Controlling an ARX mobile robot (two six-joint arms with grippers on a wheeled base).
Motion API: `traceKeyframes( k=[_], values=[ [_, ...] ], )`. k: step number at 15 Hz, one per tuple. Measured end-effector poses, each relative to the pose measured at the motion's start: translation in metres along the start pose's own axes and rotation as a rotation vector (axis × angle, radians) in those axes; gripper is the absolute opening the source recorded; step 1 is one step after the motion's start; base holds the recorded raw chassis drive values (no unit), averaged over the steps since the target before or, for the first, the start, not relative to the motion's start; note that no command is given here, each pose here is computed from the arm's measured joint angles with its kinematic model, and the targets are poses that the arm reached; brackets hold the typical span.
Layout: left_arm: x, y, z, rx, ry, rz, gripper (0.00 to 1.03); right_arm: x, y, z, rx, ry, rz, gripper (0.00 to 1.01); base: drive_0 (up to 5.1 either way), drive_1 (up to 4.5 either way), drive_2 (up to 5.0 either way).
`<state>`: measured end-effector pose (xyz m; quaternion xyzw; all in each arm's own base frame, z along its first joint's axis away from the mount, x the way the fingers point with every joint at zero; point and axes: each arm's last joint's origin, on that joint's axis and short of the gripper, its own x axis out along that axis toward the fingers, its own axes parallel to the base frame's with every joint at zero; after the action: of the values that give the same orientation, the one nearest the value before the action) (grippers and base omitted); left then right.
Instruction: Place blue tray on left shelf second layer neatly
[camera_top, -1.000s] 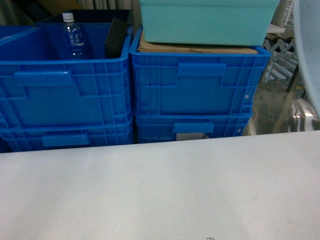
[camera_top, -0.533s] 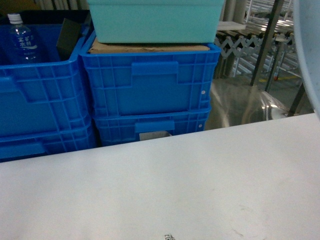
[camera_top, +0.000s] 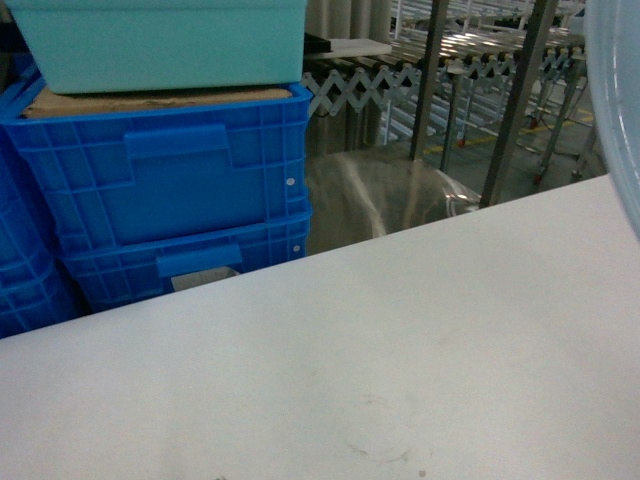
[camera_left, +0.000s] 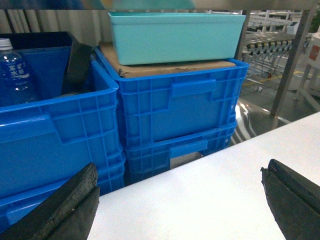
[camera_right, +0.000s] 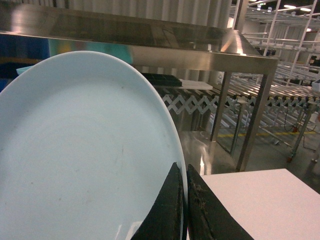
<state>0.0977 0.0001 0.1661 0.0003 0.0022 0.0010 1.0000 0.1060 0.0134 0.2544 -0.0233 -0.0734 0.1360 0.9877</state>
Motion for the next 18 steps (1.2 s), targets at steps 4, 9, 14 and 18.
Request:
traceKeyframes(
  k=[4,9,14,18],
  values=[
    [0.0000,0.0000,0.0000,0.000,0.000,0.000,0.98,0.0001,0.0000,-0.0001,0.000,0.001,0.000,0.02,-1.5,-1.50,-1.5],
    [0.0000,0.0000,0.0000,0.000,0.000,0.000,0.98,0.0000,0.0000,0.0000,0.000,0.000,0.000,0.02,-1.5,-1.50,-1.5],
    [0.0000,0.0000,0.0000,0.000,0.000,0.000,0.98,0.0000,0.0000,0.0000,0.000,0.000,0.000,0.02,-1.5,-1.50,-1.5],
    [0.0000,0.0000,0.0000,0.000,0.000,0.000,0.98,0.0000,0.0000,0.0000,0.000,0.000,0.000,0.02,-1.5,-1.50,-1.5]
  ],
)
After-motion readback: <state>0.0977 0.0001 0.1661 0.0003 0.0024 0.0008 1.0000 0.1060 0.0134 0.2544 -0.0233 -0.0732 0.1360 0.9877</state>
